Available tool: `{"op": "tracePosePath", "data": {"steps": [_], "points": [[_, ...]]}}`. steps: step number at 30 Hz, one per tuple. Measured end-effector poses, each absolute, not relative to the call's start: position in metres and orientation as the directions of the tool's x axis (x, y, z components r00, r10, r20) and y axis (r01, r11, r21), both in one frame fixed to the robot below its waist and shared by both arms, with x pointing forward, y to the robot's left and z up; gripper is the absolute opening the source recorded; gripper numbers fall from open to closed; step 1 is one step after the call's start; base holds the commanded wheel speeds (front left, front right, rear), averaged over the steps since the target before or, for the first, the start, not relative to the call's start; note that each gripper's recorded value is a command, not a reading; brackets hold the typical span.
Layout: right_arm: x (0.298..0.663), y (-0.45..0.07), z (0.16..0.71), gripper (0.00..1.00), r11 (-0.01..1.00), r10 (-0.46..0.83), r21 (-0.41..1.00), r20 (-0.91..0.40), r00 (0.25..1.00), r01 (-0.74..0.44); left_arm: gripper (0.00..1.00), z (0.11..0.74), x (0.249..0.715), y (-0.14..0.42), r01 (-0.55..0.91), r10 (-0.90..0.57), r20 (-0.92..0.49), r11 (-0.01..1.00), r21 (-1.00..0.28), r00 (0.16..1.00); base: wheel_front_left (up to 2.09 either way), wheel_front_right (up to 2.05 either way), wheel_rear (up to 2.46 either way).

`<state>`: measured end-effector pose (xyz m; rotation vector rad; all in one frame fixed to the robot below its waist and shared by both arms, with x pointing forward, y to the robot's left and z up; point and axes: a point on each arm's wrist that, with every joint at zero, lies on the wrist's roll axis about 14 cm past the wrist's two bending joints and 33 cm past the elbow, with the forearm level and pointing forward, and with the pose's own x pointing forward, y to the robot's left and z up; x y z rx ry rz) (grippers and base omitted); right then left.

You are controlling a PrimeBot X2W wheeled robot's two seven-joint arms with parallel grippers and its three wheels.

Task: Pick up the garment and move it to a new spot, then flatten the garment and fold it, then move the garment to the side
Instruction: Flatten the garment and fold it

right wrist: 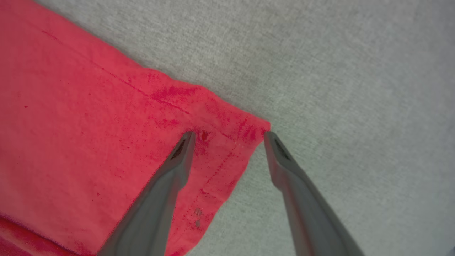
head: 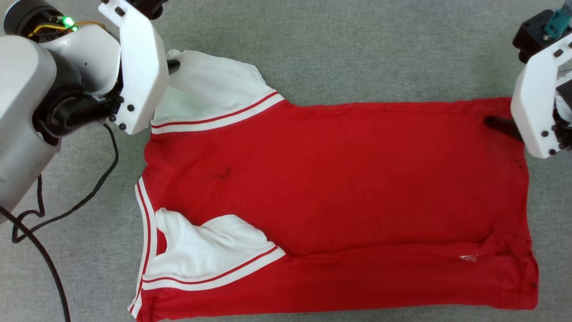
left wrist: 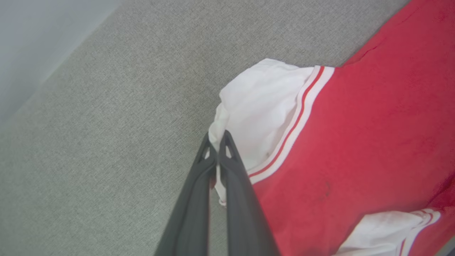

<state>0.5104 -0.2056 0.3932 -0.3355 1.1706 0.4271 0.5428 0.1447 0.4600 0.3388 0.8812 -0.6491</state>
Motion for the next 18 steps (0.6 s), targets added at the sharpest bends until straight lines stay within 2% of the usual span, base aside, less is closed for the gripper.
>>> {"op": "tracePosePath", "data": {"steps": [4,8,9,10,18], "points": [[0.507,-0.196,0.37,1.0,0.869,0.163,0.002,-0.945,0.283,-0.495,0.0,0.453,0.543,0.15,0.646,-0.373,-0.804,0.763,0.018,0.463,0.0,0.0,0.0],[0.506,-0.194,0.361,1.0,0.87,0.176,0.017,-0.944,0.278,-0.492,0.0,0.448,0.541,0.152,0.645,-0.368,-0.809,0.764,0.018,0.458,0.0,0.0,0.0],[0.507,-0.194,0.361,0.46,0.871,0.178,0.016,-0.942,0.286,-0.491,0.0,0.449,0.542,0.153,0.644,-0.369,-0.806,0.764,0.019,0.462,0.0,0.0,0.0],[0.507,-0.194,0.361,0.0,0.872,0.182,0.017,-0.939,0.293,-0.488,0.0,0.45,0.542,0.153,0.643,-0.369,-0.805,0.765,0.021,0.465,0.0,0.0,0.0],[0.51,-0.189,0.385,0.0,0.878,0.233,0.016,-0.887,0.398,-0.479,0.0,0.471,0.534,0.153,0.636,-0.387,-0.767,0.771,0.036,0.512,0.0,0.0,0.0]]}}
